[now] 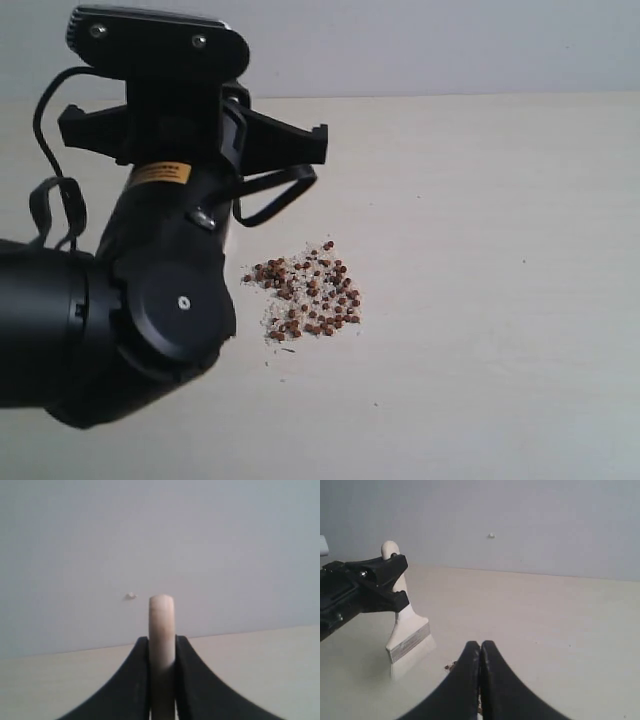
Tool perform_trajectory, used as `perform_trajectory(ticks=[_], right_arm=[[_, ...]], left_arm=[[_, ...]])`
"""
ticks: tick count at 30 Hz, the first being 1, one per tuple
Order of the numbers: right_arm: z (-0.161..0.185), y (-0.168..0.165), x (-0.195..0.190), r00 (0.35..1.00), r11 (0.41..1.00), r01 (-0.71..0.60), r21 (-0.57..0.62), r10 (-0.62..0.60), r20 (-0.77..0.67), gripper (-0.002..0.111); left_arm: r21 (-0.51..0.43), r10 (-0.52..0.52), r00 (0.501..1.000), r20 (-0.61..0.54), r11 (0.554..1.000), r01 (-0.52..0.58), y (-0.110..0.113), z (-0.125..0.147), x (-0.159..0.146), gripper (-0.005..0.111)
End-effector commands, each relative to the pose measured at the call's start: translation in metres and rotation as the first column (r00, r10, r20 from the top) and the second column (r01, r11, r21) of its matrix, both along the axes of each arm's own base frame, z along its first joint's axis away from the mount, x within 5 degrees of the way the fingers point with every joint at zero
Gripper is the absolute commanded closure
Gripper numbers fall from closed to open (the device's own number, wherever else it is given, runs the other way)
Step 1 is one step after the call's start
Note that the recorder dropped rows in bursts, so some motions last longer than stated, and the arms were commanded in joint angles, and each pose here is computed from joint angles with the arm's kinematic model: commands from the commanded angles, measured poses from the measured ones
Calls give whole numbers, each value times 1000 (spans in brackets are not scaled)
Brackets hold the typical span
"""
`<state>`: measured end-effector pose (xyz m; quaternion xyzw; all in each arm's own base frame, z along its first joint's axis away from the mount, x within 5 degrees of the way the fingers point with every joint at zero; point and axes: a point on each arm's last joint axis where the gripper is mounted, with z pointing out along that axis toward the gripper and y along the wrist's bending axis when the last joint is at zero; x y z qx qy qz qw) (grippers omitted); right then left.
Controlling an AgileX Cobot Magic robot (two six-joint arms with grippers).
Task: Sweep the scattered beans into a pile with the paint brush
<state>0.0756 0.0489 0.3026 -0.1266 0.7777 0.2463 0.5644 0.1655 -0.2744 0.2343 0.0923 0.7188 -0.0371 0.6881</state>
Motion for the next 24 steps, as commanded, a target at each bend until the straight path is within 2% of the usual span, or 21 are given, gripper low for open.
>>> perform_trajectory(ticks=[1,4,8,12,15,18,24], right_arm=[[0,0,0,1000,1000,-5,4,5,10,108],[0,0,0,1000,1000,-5,4,5,10,108],[0,0,0,1000,1000,-5,4,5,10,108],[0,0,0,1000,1000,-5,4,5,10,108],[0,0,0,1000,1000,-5,4,5,10,108],[0,0,0,1000,1000,-5,4,5,10,108],[0,0,0,1000,1000,-5,4,5,10,108]], left_arm=[[12,-15,999,-45,1000,16,8,-1,25,107],[23,-106,993,-55,994,107,6,-2,36,107],[62,-166,985,47,985,163,4,3,37,107],[-13,-157,981,112,987,159,10,0,35,107],[-35,-145,979,147,988,151,15,-10,33,107],[-86,-155,979,129,982,167,16,-23,32,107],[-57,-169,980,101,983,175,14,-39,34,107]])
